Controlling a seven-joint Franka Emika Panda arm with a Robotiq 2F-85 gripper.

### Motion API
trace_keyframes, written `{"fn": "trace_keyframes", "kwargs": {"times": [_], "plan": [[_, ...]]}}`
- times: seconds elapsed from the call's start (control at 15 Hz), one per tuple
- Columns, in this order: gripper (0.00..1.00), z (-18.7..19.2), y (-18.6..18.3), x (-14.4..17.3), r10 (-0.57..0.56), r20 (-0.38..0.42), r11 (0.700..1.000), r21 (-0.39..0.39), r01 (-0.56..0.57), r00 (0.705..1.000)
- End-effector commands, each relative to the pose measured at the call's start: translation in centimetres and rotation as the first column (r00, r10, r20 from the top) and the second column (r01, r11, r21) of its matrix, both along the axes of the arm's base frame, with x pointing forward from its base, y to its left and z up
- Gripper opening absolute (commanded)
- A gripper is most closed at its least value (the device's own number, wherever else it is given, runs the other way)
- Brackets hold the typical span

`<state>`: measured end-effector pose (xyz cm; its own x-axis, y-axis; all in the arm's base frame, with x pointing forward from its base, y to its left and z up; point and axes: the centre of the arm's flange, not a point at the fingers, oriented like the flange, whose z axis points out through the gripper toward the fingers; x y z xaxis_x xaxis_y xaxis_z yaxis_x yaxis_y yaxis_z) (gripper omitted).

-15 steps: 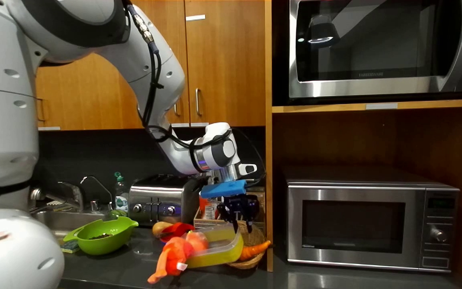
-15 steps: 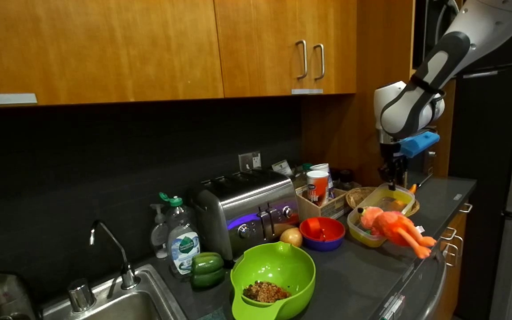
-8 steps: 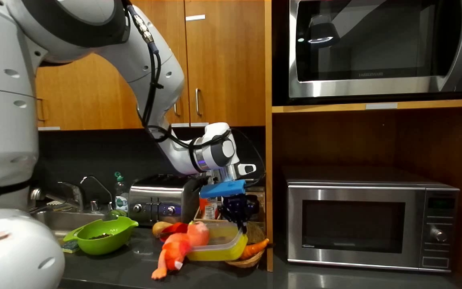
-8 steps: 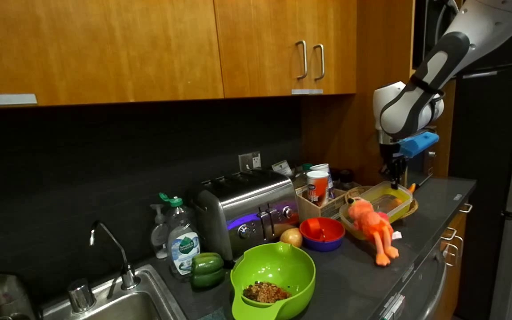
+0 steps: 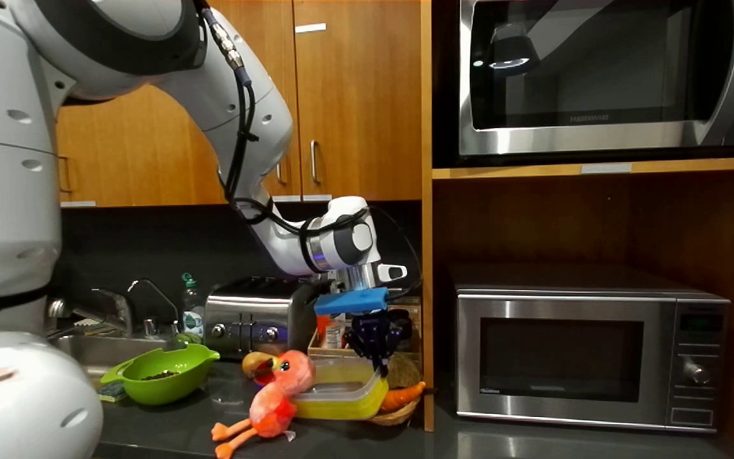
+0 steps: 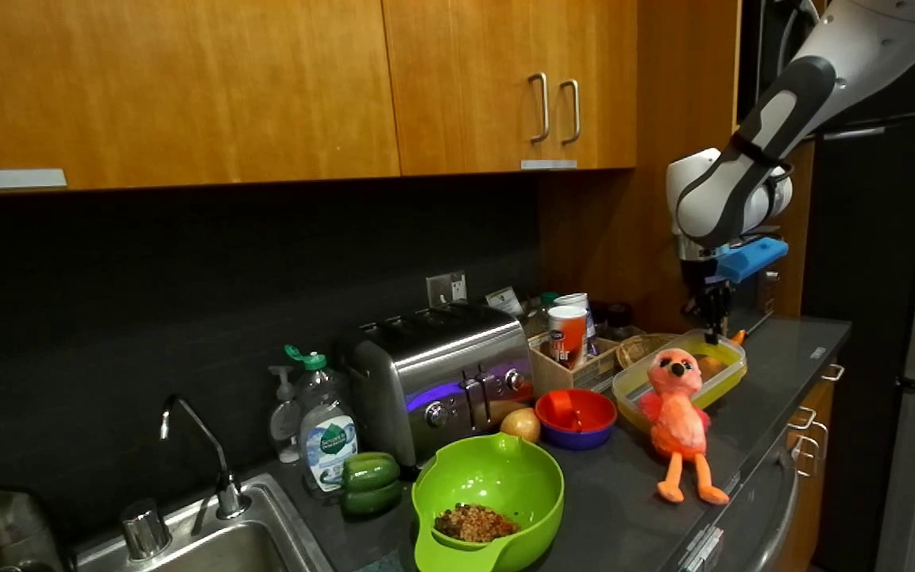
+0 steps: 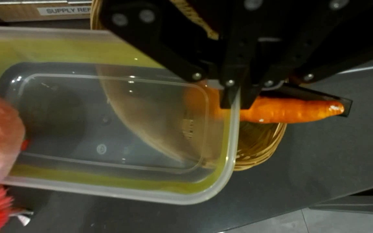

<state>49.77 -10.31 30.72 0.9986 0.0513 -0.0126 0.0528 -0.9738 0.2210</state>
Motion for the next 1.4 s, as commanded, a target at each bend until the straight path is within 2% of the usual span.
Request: {"fn": "trace_keyframes", "kwargs": {"times": [0.0,0.2,0.27,0.4,1.0,1.33], "plan": [[0.02,0.76,0.19,-0.6,-0.009,-0.05,0.999,0.032,0.01,0.999],[0.02,0.58,0.23,-0.88,-0.019,-0.085,0.999,0.045,0.023,0.996],[0.33,0.54,0.29,-0.94,-0.026,-0.096,0.998,0.049,0.031,0.995],[0.38,0.49,0.37,-1.02,-0.035,-0.113,0.998,0.05,0.041,0.993],[0.98,0.57,0.47,-1.04,-0.042,-0.143,0.998,0.043,0.049,0.989],[1.0,0.49,0.57,-1.18,-0.042,-0.148,0.998,0.042,0.049,0.988]]}}
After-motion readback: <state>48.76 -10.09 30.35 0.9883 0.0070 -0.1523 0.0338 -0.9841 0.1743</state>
